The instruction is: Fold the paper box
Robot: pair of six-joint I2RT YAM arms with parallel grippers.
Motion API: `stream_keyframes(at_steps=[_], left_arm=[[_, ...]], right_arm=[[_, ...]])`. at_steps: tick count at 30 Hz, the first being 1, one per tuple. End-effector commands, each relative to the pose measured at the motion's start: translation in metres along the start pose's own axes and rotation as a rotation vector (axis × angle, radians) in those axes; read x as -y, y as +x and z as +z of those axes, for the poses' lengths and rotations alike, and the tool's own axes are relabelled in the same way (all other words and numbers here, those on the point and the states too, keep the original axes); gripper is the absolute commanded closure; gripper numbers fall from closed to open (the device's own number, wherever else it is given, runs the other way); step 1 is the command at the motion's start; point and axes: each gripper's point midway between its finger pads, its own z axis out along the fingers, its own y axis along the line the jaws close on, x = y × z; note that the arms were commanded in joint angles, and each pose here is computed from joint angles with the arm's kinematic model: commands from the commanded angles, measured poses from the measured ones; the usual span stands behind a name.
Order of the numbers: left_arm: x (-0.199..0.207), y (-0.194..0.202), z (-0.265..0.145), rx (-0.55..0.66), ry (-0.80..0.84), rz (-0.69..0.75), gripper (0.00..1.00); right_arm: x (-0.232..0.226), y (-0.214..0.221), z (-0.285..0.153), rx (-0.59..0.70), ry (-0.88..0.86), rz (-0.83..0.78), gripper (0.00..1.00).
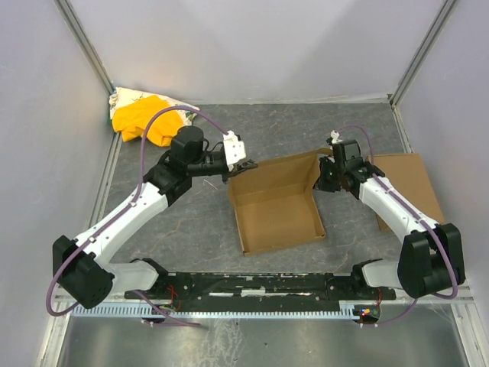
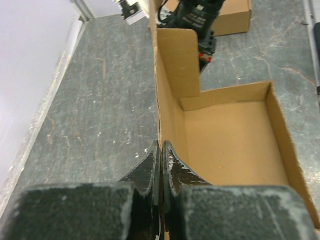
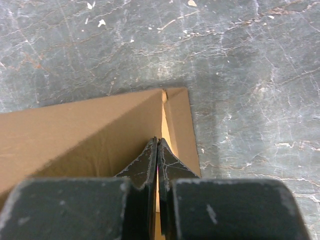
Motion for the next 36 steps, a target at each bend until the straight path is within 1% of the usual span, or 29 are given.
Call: stream_keyframes(at_steps=[1,6,11,14,15,17,19,21,26,28,33,36], left_arm=[[0.021,-0.019,0.003,0.022,0.051,0.002,0.96],[0.025,-0.014,0.005,0.003,0.022,-0.009,0.97],[0.014,-0.02,0.003,0.02,-0.049,0.017,0.92],[0.008,-0.022,0.001,0.024,-0.092,0.013,0.77],[0.007,-0.022,0.0,0.026,-0.1,0.014,0.74],[0.004,-0.022,-0.002,0.033,-0.13,0.009,0.65],[0.002,-0.022,-0.005,0.04,-0.157,0.002,0.63],[-0.002,-0.025,-0.008,0.052,-0.192,-0.006,0.57],[-0.007,-0.031,-0.015,0.083,-0.246,-0.01,0.53],[-0.007,-0.031,-0.017,0.086,-0.252,-0.01,0.53],[-0.008,-0.026,-0.015,0.071,-0.254,-0.028,0.53],[-0.01,-0.029,-0.017,0.077,-0.273,-0.026,0.53]], right_arm=[[0.005,-0.002,0.002,0.036,0.015,-0.016,0.96],[0.015,0.005,0.005,0.041,0.05,-0.007,0.97],[0.017,0.012,0.008,0.03,0.042,-0.011,0.97],[0.019,0.015,0.008,0.026,0.044,-0.02,0.94],[0.02,0.016,0.009,0.024,0.046,-0.02,0.91],[0.021,0.02,0.01,0.016,0.045,-0.025,0.87],[0.022,0.025,0.011,0.002,0.041,-0.023,0.83],[0.022,0.031,0.013,-0.012,0.034,-0.017,0.8],[0.026,0.04,0.014,-0.022,0.04,-0.001,0.7],[0.027,0.043,0.015,-0.024,0.04,0.002,0.68],[0.03,0.049,0.018,-0.05,0.049,0.013,0.67],[0.031,0.053,0.021,-0.063,0.049,0.025,0.74]])
